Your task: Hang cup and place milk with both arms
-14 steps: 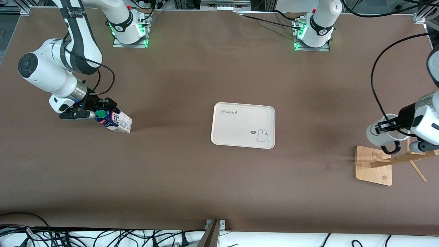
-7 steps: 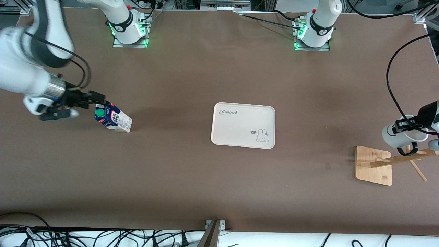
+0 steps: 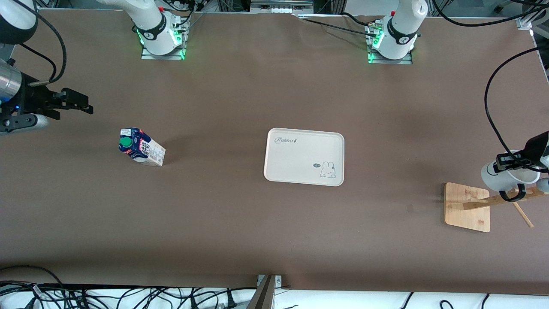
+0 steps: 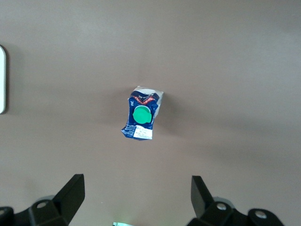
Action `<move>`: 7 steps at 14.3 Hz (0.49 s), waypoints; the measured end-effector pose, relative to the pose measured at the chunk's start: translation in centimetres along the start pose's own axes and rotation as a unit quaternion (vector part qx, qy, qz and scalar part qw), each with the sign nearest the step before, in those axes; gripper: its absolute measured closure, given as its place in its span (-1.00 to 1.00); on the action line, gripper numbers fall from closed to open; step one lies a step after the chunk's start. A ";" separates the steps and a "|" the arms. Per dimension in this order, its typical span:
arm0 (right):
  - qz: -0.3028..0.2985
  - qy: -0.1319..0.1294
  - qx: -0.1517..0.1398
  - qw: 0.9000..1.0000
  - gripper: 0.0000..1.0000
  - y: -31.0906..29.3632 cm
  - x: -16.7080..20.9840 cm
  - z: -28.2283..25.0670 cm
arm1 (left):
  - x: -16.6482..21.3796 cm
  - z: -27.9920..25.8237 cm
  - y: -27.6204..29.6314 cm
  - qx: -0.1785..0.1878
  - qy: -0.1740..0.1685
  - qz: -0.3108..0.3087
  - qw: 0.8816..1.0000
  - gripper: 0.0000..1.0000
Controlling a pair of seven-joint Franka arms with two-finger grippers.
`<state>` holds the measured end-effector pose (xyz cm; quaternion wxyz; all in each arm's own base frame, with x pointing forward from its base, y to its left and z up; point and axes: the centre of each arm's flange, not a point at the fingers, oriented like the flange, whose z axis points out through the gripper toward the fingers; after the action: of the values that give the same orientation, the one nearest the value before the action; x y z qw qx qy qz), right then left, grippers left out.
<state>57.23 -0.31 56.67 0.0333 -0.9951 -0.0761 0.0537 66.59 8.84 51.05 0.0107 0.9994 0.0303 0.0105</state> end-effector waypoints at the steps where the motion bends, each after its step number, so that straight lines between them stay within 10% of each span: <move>1: 0.000 0.004 -0.005 1.000 -1.00 0.1 0.0 -0.6 | 0.0 0.2 -0.7 0.002 -0.002 0.003 1.000 0.87; 7: 0.067 0.012 -0.016 0.998 -1.00 3.6 0.5 -0.6 | -0.1 0.8 -3.0 0.008 -0.007 0.027 1.000 0.87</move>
<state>58.37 -3.81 56.98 0.0142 -0.9990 -0.0094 0.0422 66.37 11.83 50.13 0.0021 1.0000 0.0036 0.0031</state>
